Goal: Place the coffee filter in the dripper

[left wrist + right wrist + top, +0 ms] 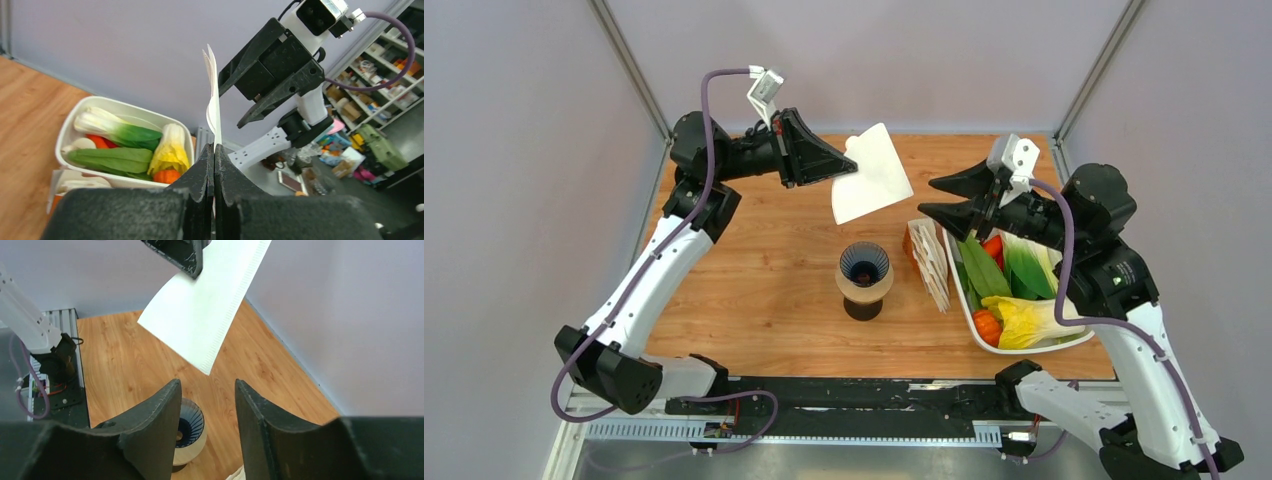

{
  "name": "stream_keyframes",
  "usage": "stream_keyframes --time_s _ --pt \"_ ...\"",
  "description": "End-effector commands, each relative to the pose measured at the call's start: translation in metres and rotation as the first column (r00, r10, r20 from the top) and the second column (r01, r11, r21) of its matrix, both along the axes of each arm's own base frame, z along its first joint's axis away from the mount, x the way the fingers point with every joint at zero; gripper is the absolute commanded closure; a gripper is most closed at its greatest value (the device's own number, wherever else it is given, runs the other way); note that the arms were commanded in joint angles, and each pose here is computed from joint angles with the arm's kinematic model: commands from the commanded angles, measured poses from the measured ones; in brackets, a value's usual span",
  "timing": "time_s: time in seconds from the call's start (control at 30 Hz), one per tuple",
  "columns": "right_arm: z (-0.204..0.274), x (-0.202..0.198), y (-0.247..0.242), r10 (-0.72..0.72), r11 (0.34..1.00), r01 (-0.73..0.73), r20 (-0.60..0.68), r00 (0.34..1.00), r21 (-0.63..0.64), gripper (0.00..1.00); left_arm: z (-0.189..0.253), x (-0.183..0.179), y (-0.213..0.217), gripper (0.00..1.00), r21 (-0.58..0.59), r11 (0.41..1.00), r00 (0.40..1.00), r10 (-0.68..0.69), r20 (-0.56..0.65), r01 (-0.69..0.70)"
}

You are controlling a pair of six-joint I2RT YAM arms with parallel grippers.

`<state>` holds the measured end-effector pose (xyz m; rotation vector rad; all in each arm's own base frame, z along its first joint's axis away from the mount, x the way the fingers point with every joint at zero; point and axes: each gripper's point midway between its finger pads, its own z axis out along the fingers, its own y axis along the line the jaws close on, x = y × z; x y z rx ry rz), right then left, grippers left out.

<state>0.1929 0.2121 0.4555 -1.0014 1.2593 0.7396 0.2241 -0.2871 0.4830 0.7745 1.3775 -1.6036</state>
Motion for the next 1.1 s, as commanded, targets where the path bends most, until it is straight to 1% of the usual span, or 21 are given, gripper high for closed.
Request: stream_keyframes --time_s 0.0,0.07,0.13,0.2,0.43,0.53,0.77,0.87,0.93,1.0,1.07 --pt "0.021 0.005 0.004 -0.019 0.993 0.023 -0.031 0.999 0.114 0.55 0.036 -0.026 0.007 1.00 -0.057 0.995 0.995 -0.083 -0.062 0.079" --pt "0.019 0.000 0.007 0.015 0.991 -0.007 -0.058 0.998 0.133 0.61 0.038 -0.028 0.007 1.00 -0.059 0.993 0.993 -0.101 -0.060 0.097" --pt "0.018 -0.005 0.009 0.037 0.991 -0.030 -0.051 0.998 0.133 0.68 0.039 -0.031 0.008 1.00 -0.058 0.992 0.992 -0.115 -0.059 0.111" --pt "0.016 -0.008 0.008 0.045 0.991 -0.039 -0.045 0.998 0.129 0.72 0.038 -0.033 0.008 1.00 -0.054 0.991 0.990 -0.127 -0.056 0.124" --pt "0.023 -0.017 0.012 0.100 0.987 -0.095 -0.032 0.995 0.132 0.68 0.032 -0.033 0.007 1.00 -0.040 0.991 0.991 -0.127 -0.052 0.125" --pt "0.026 -0.016 0.016 0.128 0.983 -0.120 -0.049 0.991 0.141 0.69 0.028 -0.036 0.001 1.00 -0.031 0.989 0.988 -0.144 -0.049 0.143" --pt "0.036 -0.023 0.027 0.224 0.961 -0.204 -0.092 0.970 0.184 0.67 0.021 -0.042 -0.011 1.00 -0.015 0.987 0.986 -0.160 -0.050 0.159" --pt "0.040 -0.028 0.031 0.269 0.949 -0.246 -0.101 0.958 0.198 0.64 0.016 -0.039 -0.015 1.00 -0.005 0.987 0.985 -0.162 -0.066 0.162" --pt "0.040 -0.028 0.033 0.273 0.948 -0.246 -0.117 0.955 0.204 0.58 0.014 -0.040 -0.017 1.00 0.000 0.985 0.983 -0.172 -0.060 0.172" --pt "0.041 -0.021 0.027 0.217 0.961 -0.187 -0.139 0.966 0.206 0.49 0.010 -0.042 -0.018 1.00 0.011 0.981 0.980 -0.195 -0.045 0.196" --pt "0.038 -0.014 0.016 0.164 0.974 -0.132 -0.170 0.972 0.185 0.45 0.005 -0.041 -0.015 1.00 0.033 0.977 0.977 -0.212 -0.028 0.213"
